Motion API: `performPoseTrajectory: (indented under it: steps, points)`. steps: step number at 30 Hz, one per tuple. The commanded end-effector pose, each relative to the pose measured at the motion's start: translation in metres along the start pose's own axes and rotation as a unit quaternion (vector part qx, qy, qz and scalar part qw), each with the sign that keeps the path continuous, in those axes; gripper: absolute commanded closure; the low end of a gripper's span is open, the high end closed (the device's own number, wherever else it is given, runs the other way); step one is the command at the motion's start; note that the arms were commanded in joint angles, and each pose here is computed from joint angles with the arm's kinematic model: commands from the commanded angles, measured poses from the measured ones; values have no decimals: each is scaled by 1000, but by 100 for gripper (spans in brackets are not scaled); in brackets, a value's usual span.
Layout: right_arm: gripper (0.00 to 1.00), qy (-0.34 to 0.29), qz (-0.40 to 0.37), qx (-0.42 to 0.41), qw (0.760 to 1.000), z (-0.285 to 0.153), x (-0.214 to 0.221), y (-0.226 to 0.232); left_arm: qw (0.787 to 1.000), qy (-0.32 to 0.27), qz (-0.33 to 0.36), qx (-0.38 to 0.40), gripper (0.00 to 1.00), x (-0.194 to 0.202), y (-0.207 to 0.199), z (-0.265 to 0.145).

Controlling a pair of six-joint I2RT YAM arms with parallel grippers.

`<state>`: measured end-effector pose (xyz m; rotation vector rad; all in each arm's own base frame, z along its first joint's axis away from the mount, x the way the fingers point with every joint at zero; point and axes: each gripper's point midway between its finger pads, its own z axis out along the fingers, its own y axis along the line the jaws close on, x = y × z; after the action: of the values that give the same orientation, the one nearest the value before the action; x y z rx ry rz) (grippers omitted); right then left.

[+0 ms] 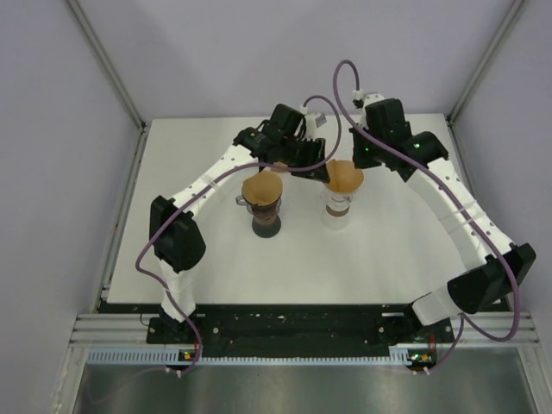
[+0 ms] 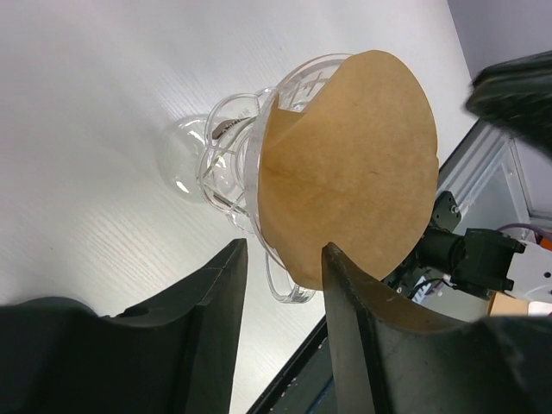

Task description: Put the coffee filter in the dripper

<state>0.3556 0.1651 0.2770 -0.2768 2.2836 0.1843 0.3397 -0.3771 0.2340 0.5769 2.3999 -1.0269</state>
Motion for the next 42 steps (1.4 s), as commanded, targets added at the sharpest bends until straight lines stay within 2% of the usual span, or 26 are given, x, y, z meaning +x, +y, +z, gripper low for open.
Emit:
performPoseTrajectory:
  steps: [1, 9, 10, 12, 14, 17, 19, 24, 27, 34, 38, 42]
  points:
    - [100, -82, 19, 19, 996, -45, -38, -25, 998, -37, 41, 10, 53, -19, -16, -21]
    - [98, -140, 43, 60, 987, -71, -49, -62, 994, -67, 84, 9, 43, -36, -30, -46]
    - [85, -146, 46, 68, 986, -71, -49, -68, 992, -78, 101, 5, 42, -42, -34, -54]
    - [49, -164, 63, 97, 980, -78, -48, -91, 986, -101, 136, -9, 36, -52, -38, -73]
    - [33, -179, 78, 128, 972, -83, -44, -112, 975, -135, 174, -39, 32, -64, -40, -98]
    - [10, -198, 101, 158, 962, -87, -35, -136, 955, -190, 196, -120, 26, -80, -25, -140]
    - [1, -203, 112, 169, 958, -86, -25, -145, 941, -218, 202, -162, 24, -87, -11, -167]
    - [1, -193, 123, 206, 951, -69, 3, -169, 904, -297, 169, -259, 19, -89, 41, -243]
    - [1, -179, 135, 221, 949, -56, 24, -181, 876, -338, 125, -321, 15, -75, 91, -291]
    - [1, -207, 131, 190, 951, -28, 58, -174, 825, -364, 19, -432, 14, -4, 207, -346]
    - [1, -204, 128, 185, 953, -10, 87, -172, 831, -351, -28, -431, 14, 38, 250, -336]
    - [1, -208, 135, 181, 952, 5, 111, -171, 828, -346, -22, -440, 14, 67, 275, -314]
